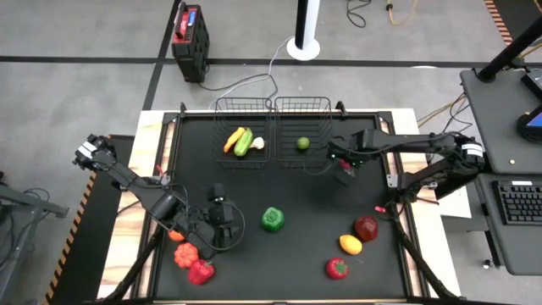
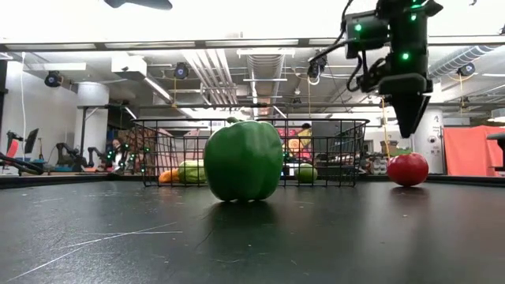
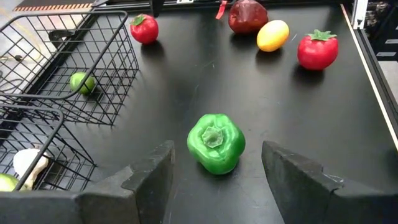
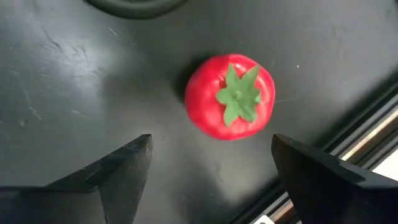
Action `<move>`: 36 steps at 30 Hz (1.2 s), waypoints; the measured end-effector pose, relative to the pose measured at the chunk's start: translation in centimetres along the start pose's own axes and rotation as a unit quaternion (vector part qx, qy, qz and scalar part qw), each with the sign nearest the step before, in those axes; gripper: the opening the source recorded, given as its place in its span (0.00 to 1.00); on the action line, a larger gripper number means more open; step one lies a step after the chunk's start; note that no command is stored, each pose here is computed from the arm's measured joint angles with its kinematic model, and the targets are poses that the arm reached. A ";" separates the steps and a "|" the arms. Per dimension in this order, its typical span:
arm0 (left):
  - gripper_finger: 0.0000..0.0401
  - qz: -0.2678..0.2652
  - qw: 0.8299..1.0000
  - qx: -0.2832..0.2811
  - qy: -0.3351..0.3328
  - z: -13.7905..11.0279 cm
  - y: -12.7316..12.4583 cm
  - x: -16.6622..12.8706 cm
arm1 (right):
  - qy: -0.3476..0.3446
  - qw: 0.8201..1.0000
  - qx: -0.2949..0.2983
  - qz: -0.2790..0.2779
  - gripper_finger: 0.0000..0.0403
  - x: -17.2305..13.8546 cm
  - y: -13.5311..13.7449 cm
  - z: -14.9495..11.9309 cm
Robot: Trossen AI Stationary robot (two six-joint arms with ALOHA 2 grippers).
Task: Sort produce into baskets
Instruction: Put the tomato into the right wire basket
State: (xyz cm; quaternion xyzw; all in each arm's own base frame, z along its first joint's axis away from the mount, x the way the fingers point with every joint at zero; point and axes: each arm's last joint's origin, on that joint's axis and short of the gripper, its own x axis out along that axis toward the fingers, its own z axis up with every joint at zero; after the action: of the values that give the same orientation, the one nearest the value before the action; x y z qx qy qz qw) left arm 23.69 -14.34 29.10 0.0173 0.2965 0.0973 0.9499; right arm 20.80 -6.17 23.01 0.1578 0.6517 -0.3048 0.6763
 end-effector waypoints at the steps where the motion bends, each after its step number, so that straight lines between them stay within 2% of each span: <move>1: 0.56 0.000 1.000 0.000 0.000 0.0 0.0 0.0 | 0.001 1.000 0.000 0.000 0.81 0.2 -0.1 0.0; 8: 0.56 0.001 1.000 0.001 0.000 0.0 0.0 0.0 | 0.004 1.000 0.014 -0.011 0.88 1.7 -1.1 0.1; 19: 0.56 0.001 1.000 0.001 0.000 0.0 0.0 0.0 | -0.001 0.999 0.034 -0.004 0.88 4.2 -2.6 0.2; 28: 0.56 0.001 1.000 0.001 0.000 0.0 0.0 0.0 | -0.016 0.999 0.038 0.009 0.88 5.6 -2.6 0.0; 36: 0.56 0.002 1.000 0.000 -0.001 0.0 0.0 0.0 | -0.016 0.999 0.044 0.014 0.80 5.6 -2.6 0.0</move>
State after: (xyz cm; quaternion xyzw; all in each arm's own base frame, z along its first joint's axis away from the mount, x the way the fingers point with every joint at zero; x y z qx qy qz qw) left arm 23.70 -14.33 29.11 0.0179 0.2955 0.0988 0.9501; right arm 19.00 -9.32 17.97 0.1920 0.6244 -0.3262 0.6832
